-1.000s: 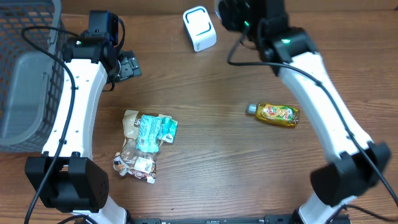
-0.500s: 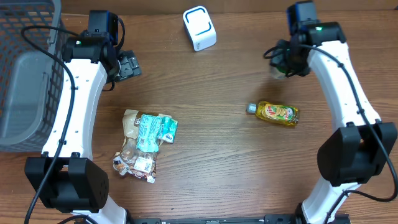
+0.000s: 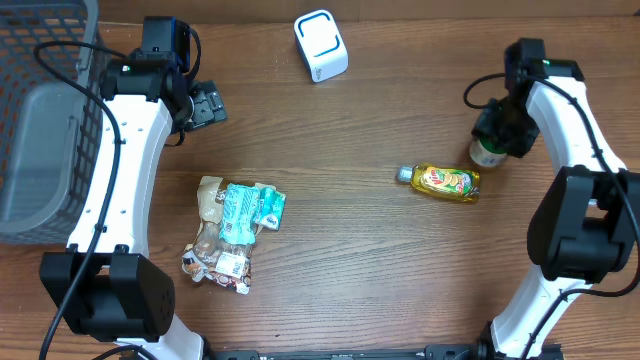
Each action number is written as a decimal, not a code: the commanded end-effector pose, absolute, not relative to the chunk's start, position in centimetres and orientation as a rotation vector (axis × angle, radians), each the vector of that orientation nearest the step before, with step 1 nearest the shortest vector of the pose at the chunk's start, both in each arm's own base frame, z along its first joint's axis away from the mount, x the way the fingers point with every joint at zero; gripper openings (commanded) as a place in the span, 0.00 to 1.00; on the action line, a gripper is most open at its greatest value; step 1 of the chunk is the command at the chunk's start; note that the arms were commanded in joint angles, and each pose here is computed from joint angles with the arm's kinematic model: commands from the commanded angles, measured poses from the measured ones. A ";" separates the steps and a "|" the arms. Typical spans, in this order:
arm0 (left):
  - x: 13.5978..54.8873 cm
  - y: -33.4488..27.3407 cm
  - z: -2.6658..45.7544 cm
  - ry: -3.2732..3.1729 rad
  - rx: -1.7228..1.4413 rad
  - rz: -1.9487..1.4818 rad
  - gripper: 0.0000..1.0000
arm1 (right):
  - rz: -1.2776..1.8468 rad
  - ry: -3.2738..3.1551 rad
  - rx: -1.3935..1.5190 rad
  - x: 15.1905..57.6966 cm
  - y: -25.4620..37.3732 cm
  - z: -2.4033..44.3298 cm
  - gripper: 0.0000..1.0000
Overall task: Scan the item barcode
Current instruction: 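Carry the jar away to the right side of the table, then set the jar down at right and open the right gripper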
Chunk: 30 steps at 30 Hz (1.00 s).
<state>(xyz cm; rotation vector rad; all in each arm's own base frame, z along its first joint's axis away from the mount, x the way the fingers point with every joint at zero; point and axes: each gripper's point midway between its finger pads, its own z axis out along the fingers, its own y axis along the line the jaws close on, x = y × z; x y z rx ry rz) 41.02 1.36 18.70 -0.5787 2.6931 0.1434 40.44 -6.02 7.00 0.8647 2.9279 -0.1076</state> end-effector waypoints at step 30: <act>41.1 1.3 19.5 2.679 -0.559 0.134 1.00 | -0.133 2.956 0.832 39.2 -7.0 3.9 0.94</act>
